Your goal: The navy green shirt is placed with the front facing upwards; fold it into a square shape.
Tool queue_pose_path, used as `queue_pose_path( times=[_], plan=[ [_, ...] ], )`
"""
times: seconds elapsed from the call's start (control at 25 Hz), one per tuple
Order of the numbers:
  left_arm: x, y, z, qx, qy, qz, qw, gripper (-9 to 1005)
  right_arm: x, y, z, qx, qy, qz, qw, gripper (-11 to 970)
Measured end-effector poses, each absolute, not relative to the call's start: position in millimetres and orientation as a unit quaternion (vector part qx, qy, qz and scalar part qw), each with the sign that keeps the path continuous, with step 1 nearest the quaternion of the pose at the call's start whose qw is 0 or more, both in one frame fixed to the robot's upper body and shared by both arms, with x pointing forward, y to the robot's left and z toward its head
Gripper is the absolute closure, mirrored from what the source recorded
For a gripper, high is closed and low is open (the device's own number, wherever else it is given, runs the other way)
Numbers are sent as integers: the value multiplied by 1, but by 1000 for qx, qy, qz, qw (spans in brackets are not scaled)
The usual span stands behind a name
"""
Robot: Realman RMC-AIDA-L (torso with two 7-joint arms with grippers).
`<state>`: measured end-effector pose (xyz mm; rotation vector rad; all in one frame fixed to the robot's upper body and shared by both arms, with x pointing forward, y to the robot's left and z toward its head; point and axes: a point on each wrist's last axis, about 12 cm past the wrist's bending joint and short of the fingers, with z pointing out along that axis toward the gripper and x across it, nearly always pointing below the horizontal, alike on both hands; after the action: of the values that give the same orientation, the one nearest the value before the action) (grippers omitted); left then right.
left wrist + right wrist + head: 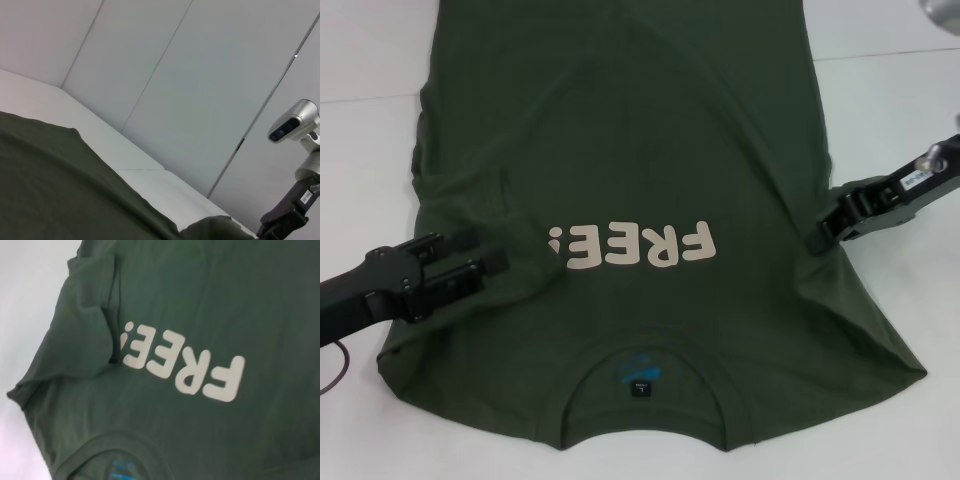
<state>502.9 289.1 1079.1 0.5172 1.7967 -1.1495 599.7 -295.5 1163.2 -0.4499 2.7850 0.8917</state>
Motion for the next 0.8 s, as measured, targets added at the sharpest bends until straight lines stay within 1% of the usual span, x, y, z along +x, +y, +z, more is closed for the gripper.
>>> queue_pose_path(
  times=[0.36, 0.8],
  plan=[
    [501, 290, 1078, 207, 731, -465, 455, 275, 606, -273, 1154, -174, 936, 294, 77, 925],
    [500, 291, 1077, 204, 731, -465, 456, 275, 606, -264, 1148, -184, 936, 292, 66, 922]
  ],
)
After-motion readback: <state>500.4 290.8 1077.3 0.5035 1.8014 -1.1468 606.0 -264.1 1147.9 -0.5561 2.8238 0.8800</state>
